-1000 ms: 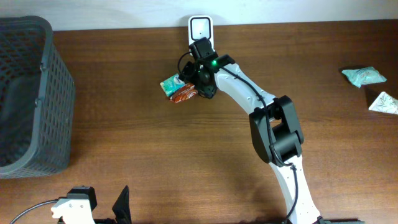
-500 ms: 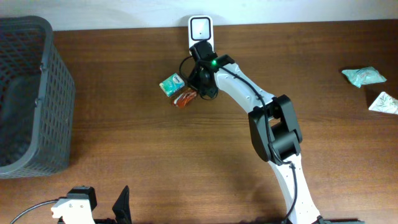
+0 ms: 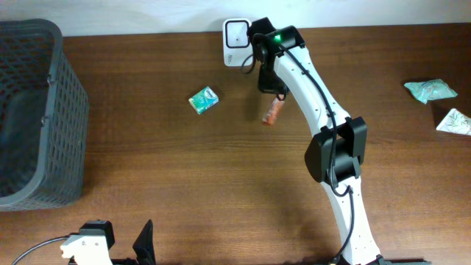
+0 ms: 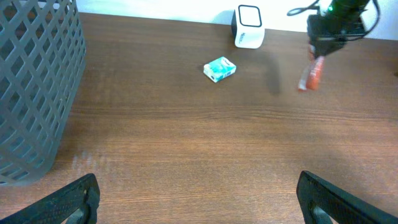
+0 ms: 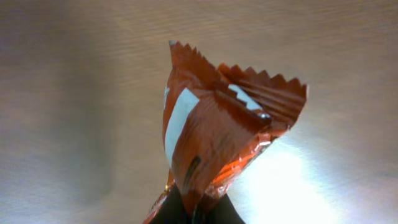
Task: Scan the item barcode
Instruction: 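Lift the red packet and swing it to the right of the scanner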
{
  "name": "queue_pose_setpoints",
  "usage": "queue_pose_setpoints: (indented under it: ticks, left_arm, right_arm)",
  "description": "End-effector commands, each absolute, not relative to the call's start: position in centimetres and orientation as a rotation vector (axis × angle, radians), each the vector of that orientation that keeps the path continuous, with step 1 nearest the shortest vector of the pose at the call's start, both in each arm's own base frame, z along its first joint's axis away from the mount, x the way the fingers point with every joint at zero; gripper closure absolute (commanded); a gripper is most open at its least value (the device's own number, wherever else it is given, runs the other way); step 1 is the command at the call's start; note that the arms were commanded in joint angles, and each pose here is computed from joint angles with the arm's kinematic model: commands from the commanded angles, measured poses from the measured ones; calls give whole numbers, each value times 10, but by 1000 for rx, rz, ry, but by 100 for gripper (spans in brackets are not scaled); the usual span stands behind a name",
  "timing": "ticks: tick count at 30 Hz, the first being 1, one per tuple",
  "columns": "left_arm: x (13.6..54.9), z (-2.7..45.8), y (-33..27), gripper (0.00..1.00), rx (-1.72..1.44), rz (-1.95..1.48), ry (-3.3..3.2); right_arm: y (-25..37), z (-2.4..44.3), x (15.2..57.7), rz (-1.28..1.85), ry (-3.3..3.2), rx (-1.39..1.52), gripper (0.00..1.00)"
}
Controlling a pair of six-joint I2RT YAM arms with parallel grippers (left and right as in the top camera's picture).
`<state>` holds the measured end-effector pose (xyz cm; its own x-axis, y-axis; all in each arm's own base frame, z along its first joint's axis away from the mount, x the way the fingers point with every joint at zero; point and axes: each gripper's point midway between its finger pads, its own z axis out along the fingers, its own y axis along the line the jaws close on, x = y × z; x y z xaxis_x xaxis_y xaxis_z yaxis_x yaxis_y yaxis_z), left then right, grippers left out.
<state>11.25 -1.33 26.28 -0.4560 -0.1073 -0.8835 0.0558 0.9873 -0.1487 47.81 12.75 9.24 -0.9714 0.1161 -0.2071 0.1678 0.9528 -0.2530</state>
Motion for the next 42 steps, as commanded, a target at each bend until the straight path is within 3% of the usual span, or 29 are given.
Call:
queue_pose_setpoints:
  ticks: [1,14,18,21,23,25,26,27,28,30,34,38,39,42]
  left_arm:
    - [112,263,-12,1,-46,-182,2028]
    - [112,263,-12,1,-46,-182,2028]
    - [112,263,-12,1,-46,-182,2028]
    - [112,263,-12,1,-46,-182,2028]
    - [112,263,-12,1,-46,-182,2028]
    - [112,263,-12,1,-46,-182,2028]
    - [112,263,-12,1,-46,-182,2028]
    - [112,263,-12,1,-46,-182,2028]
    - [112,263,-12,1,-46,-182,2028]
    - [112,263,-12,1,-46,-182,2028]
    - [112,263,-12,1,-46,-182,2028]
    - [112,263,-12,1,-46,-182,2028]
    - [112,263,-12,1,-46,-182,2028]
    - [112,263,-12,1,-46,-182,2028]
  right_arm:
    - [72,108,467,-946,2828,-17,96]
    - [32,31,424,-1183,2978,-91,95]
    - [44,18,415,-1131,3028,-112,83]
    - [72,13,412,-974,3085,-113,79]
    - [93,14,414,-856,3105,-114,69]
    - [119,24,422,-705,3100,-109,67]
    - [129,28,427,-648,3093,-106,58]
    - [140,37,433,-573,3078,-99,42]
    - [149,44,438,-517,3064,-96,35]
    - [158,67,448,-437,3028,-76,33]
    - [137,106,451,-431,3016,-42,16]
    - [110,103,446,-354,3121,-338,12]
    - [99,100,446,-356,3140,-324,7]
    - [62,93,447,-360,3191,-192,8]
